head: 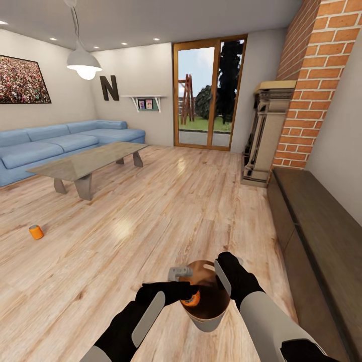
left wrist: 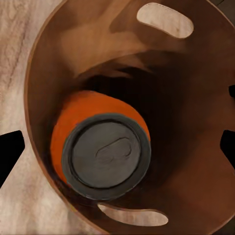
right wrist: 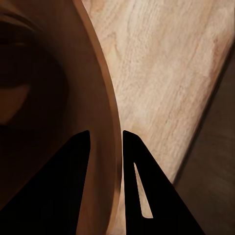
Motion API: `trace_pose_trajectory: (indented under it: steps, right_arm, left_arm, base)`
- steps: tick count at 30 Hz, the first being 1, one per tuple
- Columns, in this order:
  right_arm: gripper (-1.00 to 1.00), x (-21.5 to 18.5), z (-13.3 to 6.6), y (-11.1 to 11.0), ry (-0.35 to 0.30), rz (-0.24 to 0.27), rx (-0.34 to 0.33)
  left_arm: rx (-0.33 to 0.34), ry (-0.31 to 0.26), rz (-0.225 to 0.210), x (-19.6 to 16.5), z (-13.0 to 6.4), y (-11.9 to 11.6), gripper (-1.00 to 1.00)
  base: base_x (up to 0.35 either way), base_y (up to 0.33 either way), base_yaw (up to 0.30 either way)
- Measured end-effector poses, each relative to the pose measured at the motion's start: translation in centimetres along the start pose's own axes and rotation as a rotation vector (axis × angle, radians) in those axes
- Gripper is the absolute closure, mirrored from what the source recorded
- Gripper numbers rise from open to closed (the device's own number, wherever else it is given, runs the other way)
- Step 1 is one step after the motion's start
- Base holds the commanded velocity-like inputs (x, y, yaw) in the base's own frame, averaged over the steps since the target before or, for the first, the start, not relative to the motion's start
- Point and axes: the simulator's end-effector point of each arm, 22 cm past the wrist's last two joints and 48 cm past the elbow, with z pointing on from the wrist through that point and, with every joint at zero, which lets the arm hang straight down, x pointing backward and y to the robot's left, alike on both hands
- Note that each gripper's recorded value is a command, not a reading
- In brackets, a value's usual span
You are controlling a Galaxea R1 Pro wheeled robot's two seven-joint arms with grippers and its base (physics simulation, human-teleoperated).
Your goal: Put the three can of soda from the living room inside the tash can in the kitchen.
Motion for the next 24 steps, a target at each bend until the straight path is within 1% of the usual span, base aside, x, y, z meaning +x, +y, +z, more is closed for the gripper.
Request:
trace_pose_trajectory:
  steps: [10,16,24]
  right_arm:
    - [1.0,0.0,0.0,-0.1,0.001,-0.003,0.003]
    - [1.0,0.1,0.0,0.0,0.001,-0.001,0.001]
    - [1.0,0.1,0.1,0.0,0.003,0.001,0.0]
  left_arm:
    - [-0.001,0.001,0.0,0.1,0.0,0.0,-1.0]
    - [0.004,-0.009,0.005,-0.4,-0.2,-0.2,-1.0]
    - [0.026,-0.044,0.02,-2.1,-1.3,-0.9,-1.0]
  base:
    - [0.0,0.0,0.0]
    - [0.0,0.0,0.0]
    - [0.0,0.0,0.0]
